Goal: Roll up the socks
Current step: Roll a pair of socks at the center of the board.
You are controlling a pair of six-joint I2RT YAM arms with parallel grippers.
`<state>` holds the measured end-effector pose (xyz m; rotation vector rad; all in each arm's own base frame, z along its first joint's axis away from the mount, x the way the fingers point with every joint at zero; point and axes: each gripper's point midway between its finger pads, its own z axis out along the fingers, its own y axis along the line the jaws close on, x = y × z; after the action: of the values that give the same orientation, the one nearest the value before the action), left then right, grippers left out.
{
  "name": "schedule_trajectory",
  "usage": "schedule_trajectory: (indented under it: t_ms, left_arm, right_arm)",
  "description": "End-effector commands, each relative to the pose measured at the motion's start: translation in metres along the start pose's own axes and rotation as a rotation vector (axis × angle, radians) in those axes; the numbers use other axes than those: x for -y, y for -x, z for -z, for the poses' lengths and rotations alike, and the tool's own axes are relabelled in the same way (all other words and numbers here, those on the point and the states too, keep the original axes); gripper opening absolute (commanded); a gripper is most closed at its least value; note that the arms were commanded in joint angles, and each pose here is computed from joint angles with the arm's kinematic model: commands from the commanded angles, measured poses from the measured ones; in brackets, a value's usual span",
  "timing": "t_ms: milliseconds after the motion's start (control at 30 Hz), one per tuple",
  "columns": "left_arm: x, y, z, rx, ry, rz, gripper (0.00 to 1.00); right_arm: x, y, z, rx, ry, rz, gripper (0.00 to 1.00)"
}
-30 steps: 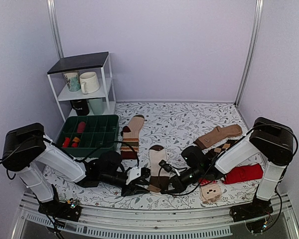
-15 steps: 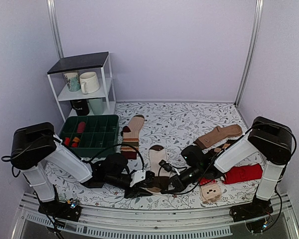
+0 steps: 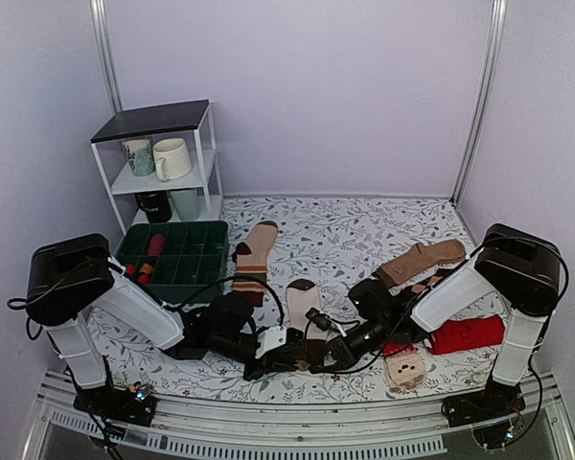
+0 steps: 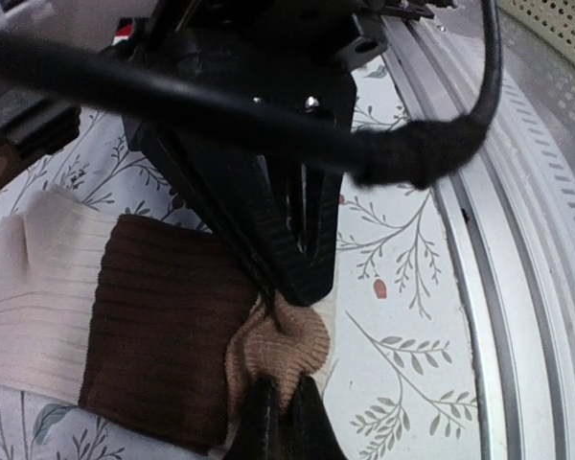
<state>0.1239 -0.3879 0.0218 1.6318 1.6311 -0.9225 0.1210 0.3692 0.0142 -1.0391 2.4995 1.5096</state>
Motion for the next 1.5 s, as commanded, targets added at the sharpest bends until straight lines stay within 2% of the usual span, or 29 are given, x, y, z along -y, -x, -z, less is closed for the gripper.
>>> schedule_trajectory:
  t_ms: [0, 133, 333, 500, 733, 900, 1467]
  left_arm:
    - [0.012, -0.013, -0.005, -0.077, -0.059, 0.050, 0.00]
    - [0.015, -0.019, -0.004, -0.123, -0.081, 0.149, 0.00]
    - [0.020, -0.036, -0.002, -0.204, -0.122, 0.335, 0.00]
    - [0.021, -0.051, 0.001, -0.257, -0.145, 0.459, 0.00]
    - [0.021, -0.064, 0.005, -0.287, -0.158, 0.541, 0.00]
    - [0.020, -0.065, 0.006, -0.290, -0.163, 0.547, 0.00]
    - [0.015, -0.068, 0.004, -0.291, -0.158, 0.540, 0.00]
  right_arm:
    - [0.053, -0.063, 0.006, -0.151, -0.221, -0.210, 0.07]
    - [0.043, -0.035, 0.014, -0.059, -0.240, -0.111, 0.19]
    - [0.012, 0.017, 0.054, 0.278, -0.311, 0.211, 0.39]
    - [-0.015, 0.018, 0.069, 0.426, -0.398, 0.533, 0.43]
    - [-0.031, 0.016, 0.044, 0.365, -0.466, 0.752, 0.45]
    - [-0.034, 0.016, 0.021, 0.296, -0.462, 0.822, 0.45]
    - [-0.027, -0.009, -0.005, 0.167, -0.404, 0.779, 0.44]
